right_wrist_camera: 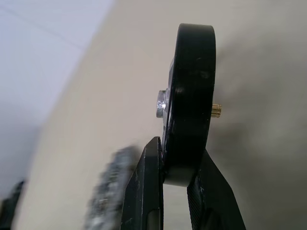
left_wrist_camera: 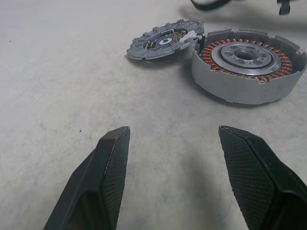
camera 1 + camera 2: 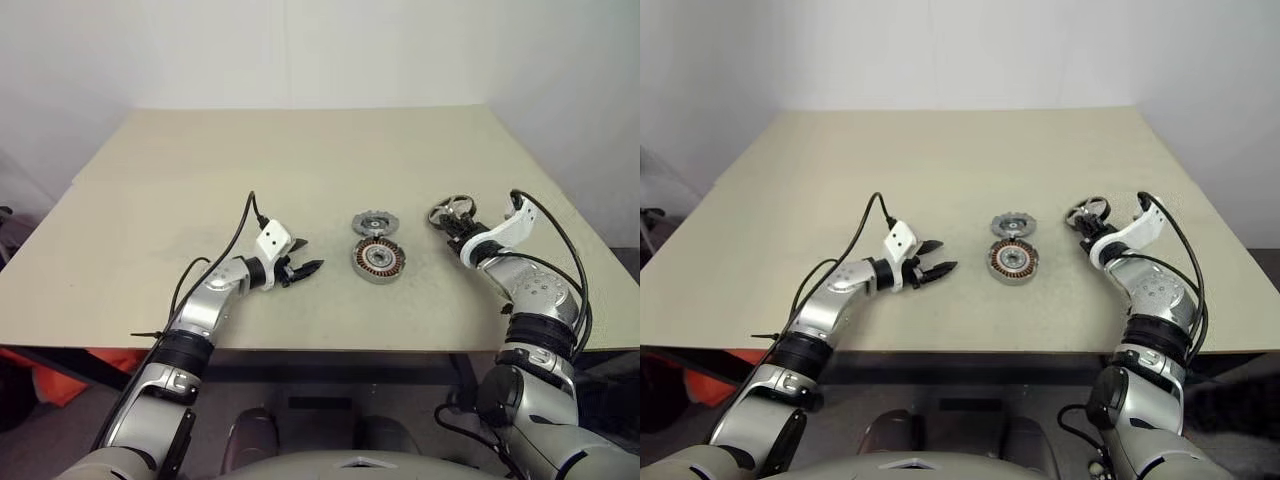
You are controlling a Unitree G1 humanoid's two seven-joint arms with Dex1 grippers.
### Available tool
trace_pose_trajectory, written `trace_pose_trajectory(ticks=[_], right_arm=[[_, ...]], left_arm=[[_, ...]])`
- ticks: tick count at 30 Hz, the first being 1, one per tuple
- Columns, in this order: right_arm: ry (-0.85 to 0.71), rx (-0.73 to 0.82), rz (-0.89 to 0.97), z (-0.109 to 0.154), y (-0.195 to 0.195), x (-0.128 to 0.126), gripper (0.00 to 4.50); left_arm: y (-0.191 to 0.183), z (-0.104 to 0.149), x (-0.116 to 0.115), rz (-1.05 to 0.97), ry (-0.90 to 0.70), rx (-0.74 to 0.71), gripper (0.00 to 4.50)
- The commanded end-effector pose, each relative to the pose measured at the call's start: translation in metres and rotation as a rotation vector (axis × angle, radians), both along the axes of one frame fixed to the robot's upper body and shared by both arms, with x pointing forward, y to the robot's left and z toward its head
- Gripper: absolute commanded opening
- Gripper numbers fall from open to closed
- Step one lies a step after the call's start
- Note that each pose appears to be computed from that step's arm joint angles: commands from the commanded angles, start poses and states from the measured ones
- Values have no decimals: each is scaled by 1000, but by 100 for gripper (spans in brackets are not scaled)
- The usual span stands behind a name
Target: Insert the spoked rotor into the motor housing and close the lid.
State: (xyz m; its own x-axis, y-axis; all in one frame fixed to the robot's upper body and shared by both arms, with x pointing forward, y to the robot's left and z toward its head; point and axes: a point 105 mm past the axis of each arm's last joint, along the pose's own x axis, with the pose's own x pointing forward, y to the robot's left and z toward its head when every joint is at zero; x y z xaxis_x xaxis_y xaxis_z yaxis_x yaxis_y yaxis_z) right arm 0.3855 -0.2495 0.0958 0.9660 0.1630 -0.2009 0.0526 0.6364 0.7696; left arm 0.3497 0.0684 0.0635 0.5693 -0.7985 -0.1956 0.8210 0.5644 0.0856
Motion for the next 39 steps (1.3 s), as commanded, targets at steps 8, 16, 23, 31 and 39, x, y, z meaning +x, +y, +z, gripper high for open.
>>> trace_pose_trajectory(ticks=[8, 16, 23, 31, 39], right_arm=[[-133, 302, 319, 51, 53, -39, 34], [-64, 361, 425, 36, 82, -69, 34], [-9, 392, 434, 27, 94, -77, 34], [30, 413, 440, 22, 106, -81, 34], [82, 425, 431, 14, 115, -83, 34]], left_arm=[[0, 14, 4, -9, -65, 5, 311], [-1, 20, 6, -21, -91, -9, 311], [-1, 19, 7, -28, -95, 3, 311], [0, 19, 7, -25, -99, 8, 311], [1, 19, 7, -20, -101, 13, 311]])
